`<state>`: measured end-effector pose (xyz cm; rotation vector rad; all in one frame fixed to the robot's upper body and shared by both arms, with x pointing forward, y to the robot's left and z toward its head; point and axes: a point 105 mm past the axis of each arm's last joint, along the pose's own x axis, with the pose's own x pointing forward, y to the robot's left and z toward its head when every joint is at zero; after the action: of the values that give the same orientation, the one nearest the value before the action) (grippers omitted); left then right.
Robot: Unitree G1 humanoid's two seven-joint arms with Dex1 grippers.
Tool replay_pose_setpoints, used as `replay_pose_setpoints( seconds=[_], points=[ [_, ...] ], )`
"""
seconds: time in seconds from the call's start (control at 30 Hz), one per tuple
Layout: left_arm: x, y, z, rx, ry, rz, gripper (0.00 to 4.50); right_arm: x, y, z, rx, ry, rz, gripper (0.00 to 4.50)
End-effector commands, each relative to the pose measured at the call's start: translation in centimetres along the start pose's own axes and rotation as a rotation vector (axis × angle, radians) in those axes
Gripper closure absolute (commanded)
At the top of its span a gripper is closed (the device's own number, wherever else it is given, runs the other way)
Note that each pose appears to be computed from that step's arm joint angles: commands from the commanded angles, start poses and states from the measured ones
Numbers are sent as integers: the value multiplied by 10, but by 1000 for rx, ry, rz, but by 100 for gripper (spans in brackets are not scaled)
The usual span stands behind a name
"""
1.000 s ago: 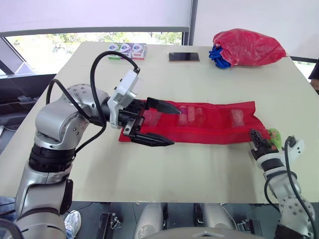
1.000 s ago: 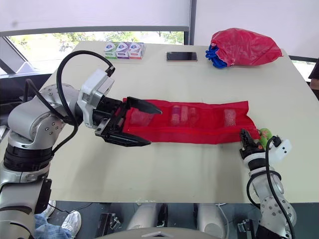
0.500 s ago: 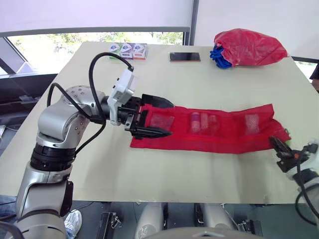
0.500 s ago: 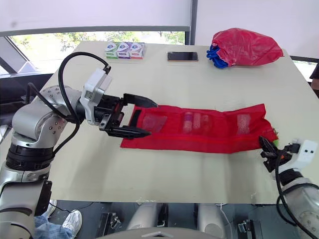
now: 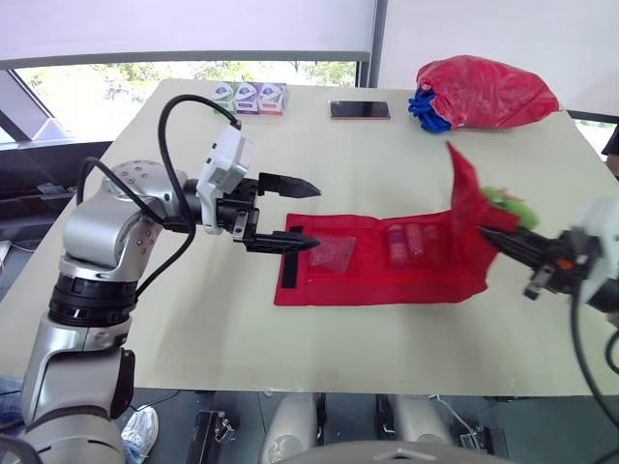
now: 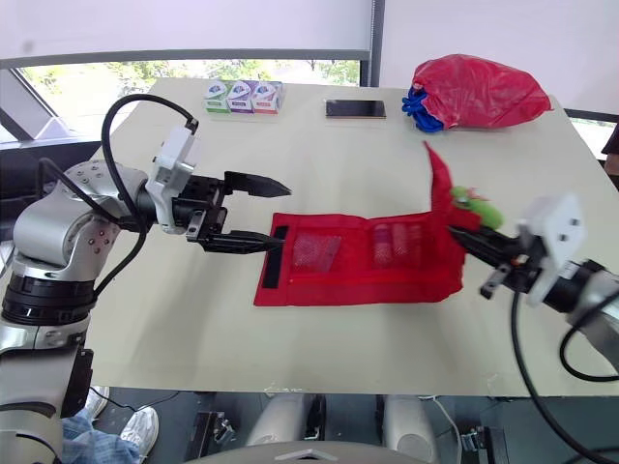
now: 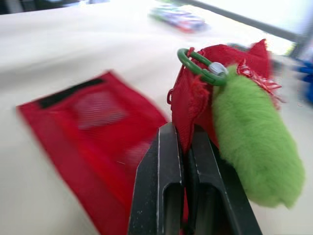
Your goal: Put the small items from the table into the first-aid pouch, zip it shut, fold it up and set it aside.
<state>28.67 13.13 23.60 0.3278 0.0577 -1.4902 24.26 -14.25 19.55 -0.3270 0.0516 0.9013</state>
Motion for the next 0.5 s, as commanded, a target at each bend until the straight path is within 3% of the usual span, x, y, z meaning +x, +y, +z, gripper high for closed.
replay_pose_setpoints(
  seconds=[0.03, 0.2, 0.37, 0.5],
  points=[
    [0, -1, 14, 62, -19, 4, 0, 24, 26, -15, -100, 103, 131, 441],
    [2, -3, 15, 65, -21, 8, 0, 36, 33, -53, -301, 289, 217, 441],
    [3, -3, 16, 61, -24, 19, 0, 33, 27, -59, -394, 336, 236, 441],
    [6, -4, 18, 60, -27, 21, 0, 30, 28, -50, -361, 298, 253, 257]
  ],
)
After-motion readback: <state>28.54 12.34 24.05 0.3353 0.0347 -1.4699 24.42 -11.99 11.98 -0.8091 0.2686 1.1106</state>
